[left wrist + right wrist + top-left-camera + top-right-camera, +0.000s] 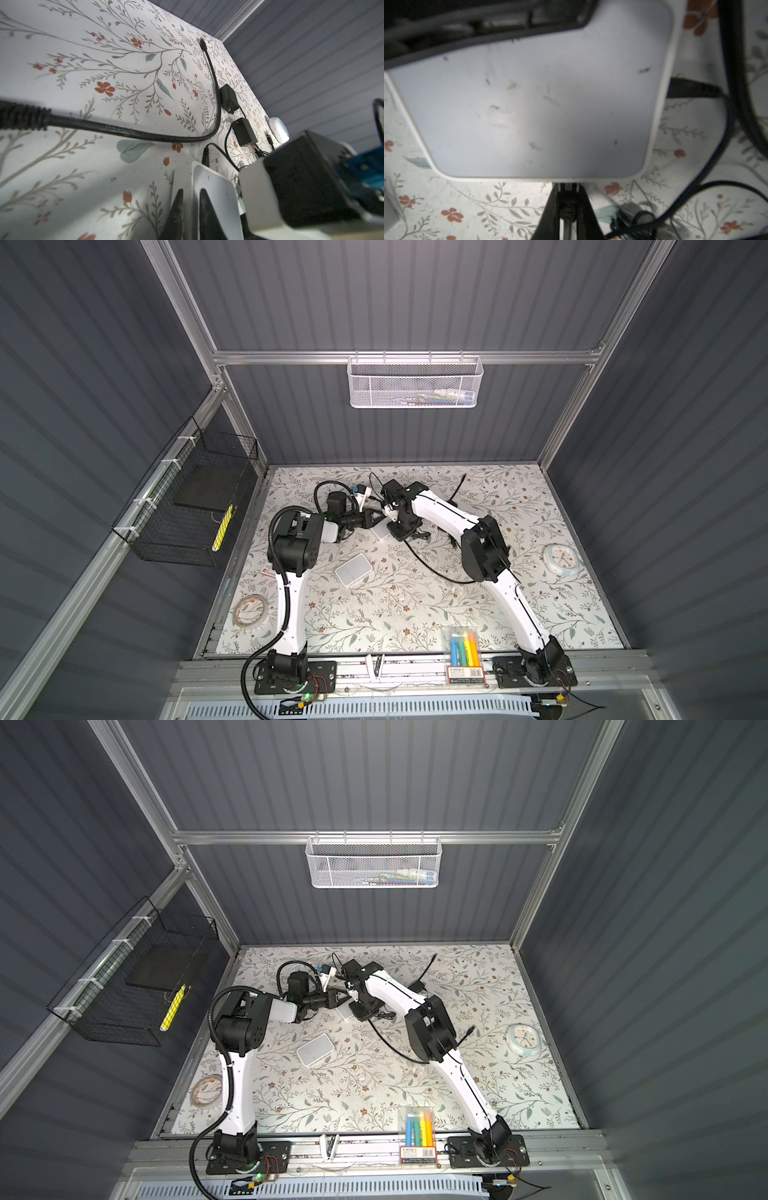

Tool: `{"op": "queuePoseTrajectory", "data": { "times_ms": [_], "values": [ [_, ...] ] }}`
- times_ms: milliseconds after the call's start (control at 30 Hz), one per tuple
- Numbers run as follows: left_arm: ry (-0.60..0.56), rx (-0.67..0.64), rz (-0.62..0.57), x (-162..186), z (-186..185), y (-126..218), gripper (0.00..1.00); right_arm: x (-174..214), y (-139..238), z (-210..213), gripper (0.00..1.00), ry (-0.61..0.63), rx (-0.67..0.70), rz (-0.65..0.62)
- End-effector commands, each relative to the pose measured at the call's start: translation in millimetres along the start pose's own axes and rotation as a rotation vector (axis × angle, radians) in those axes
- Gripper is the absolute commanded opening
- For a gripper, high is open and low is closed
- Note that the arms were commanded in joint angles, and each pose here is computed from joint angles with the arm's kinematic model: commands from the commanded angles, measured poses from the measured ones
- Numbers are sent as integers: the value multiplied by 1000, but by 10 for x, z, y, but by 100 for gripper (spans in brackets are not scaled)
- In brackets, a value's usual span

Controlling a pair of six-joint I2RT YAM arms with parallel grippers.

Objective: Insert the plug into the switch port
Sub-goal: 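Keep pressing the black ethernet plug into the white router's port with the right gripper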

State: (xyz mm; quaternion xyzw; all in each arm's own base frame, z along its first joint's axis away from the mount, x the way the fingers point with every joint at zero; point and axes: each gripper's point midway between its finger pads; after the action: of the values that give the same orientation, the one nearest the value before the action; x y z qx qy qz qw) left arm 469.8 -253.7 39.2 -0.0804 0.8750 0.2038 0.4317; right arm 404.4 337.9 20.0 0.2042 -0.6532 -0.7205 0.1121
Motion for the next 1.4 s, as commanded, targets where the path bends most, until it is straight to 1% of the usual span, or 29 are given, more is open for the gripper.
{"op": "queuePoseTrajectory", "data": {
  "times_ms": [0,200,533,1367],
  "values": [
    [338,224,356,1412,-685,-289,15,-988,420,181,0,-3,-81,-400],
    [333,225,353,1412,-695,-305,15,-1024,472,206,0,-6,-95,-415],
    [334,228,359,1450,-730,-322,14,-1024,376,248,0,-12,-112,-402],
    [337,240,390,1572,-815,-304,13,-1258,591,298,0,3,-134,-491]
  ]
}}
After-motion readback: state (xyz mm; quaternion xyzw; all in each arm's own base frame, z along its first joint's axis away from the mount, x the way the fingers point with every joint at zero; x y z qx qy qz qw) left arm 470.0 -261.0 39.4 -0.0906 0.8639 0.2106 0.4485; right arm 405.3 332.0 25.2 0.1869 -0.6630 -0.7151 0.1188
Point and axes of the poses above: each gripper's point midway between its finger pads, its own y axis back along the fingers, its own z axis along the line the jaws close on, x = y × z, and after that the axes turned 11 degrees about -y, right-handed
